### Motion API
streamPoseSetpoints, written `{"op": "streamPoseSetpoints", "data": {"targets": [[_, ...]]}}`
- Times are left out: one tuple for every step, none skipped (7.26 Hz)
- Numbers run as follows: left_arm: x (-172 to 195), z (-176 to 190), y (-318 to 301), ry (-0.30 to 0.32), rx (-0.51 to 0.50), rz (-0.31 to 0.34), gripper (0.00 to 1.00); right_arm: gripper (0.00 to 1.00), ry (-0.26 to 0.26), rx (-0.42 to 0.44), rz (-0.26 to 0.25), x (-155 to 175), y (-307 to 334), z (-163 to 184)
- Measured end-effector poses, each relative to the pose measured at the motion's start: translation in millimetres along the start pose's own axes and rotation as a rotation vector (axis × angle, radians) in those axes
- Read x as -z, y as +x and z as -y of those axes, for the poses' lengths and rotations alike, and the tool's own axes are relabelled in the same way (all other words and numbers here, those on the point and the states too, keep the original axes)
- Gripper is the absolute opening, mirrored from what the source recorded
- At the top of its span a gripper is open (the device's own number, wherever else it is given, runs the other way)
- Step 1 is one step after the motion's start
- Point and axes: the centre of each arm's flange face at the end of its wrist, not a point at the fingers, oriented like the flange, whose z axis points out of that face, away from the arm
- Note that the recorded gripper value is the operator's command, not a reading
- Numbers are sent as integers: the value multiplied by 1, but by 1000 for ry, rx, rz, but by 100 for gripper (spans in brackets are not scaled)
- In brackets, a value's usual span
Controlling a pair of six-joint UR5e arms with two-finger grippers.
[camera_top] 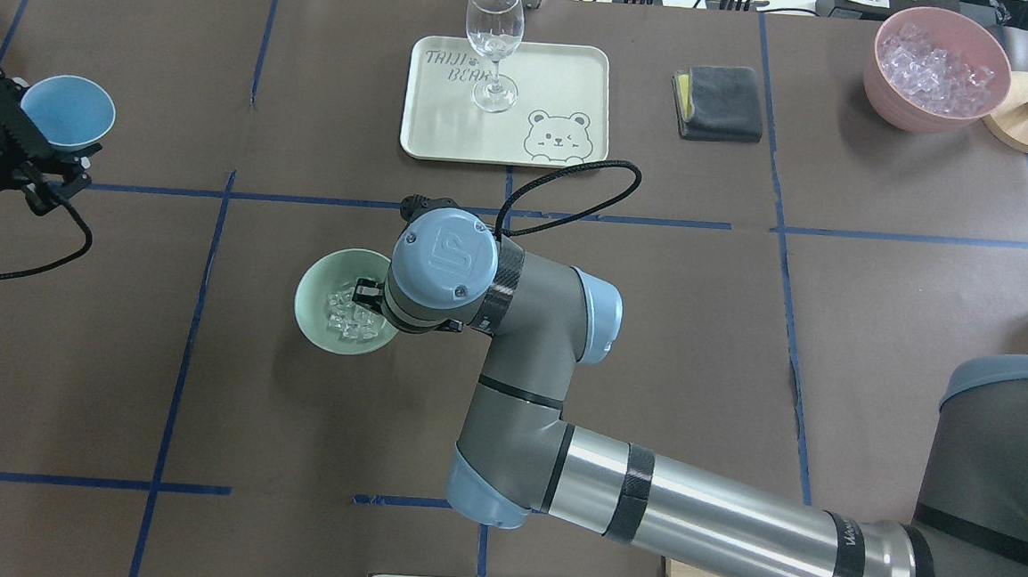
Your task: Pour ice into bowl
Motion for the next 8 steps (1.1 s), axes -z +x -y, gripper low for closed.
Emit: {"op": "streamPoseSetpoints", "data": {"targets": [[0,-20,0,1,109,-13,0,0,-6,-2,17,11,0,1],[0,-36,3,-10,272,-41,0,0,-22,-7,31,23,13,7],[-1,-59,4,-14,429,-63,0,0,-34,-12,45,41,42,15],[-4,-97,5,10,555,-80,0,0,-30,-11,60,63,80,22],[-9,-147,6,56,672,-101,0,0,-19,-14,70,87,115,34],[-11,-183,7,89,762,-105,0,0,-9,-18,74,108,143,50],[-12,-199,12,110,831,-91,0,0,-1,-10,76,127,168,67],[-16,-205,27,122,889,-71,0,0,0,9,71,146,196,83]]}}
